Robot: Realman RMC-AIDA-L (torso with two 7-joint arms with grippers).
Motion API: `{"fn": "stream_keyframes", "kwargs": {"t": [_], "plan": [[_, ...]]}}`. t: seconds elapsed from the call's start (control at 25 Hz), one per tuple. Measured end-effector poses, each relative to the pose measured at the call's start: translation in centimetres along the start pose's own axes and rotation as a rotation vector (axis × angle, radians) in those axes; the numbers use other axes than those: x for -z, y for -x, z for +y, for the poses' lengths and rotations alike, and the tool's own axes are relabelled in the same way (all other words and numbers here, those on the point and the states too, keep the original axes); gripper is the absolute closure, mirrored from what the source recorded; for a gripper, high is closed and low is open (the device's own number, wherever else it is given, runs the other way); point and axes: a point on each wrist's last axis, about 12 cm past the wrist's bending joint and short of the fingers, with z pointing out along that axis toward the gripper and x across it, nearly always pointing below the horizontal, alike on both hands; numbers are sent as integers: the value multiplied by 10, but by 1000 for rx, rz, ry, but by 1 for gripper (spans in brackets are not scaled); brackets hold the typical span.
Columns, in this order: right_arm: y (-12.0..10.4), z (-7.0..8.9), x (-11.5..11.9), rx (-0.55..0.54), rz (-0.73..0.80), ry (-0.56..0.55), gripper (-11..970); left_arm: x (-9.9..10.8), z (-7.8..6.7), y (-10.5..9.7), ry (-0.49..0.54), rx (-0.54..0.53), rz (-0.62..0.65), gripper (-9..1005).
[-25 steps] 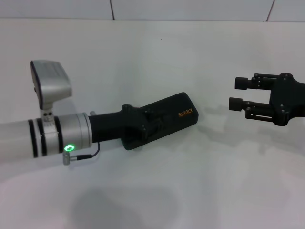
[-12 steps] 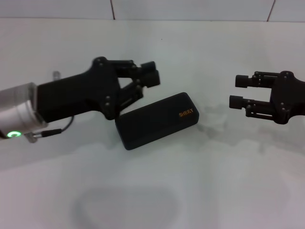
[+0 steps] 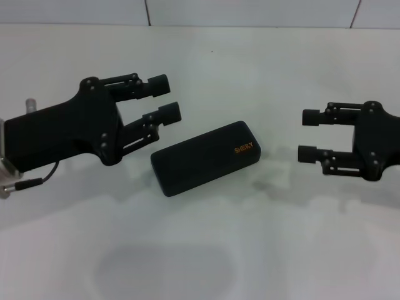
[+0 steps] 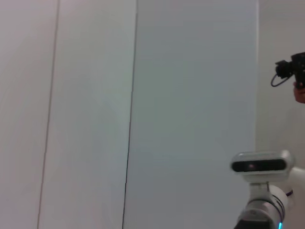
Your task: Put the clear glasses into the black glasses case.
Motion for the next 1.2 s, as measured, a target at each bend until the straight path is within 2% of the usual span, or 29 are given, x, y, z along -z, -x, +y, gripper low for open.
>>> {"fn": "stream_keyframes", "kwargs": {"t": [0.08,0.28,0.52,0.64,0.72,1.2], "plan": [[2,4,1,38,-30,26,354,4,-3,-3,10,20,8,716],[12,15,0,153,-118,112,220,20,-12,-11,46,40,24,520],[8,14,-1,126,-119,97,143,29,-22,-17,40,44,18,239],[6,15,-5,122,-117,111,105,34,-34,-25,15,-26,-24,156],[5,17,-9,120,-109,127,79,36,-40,-32,12,-37,-64,101],[-6,24,-11,131,-113,153,84,43,-50,-45,-21,11,16,104]]}}
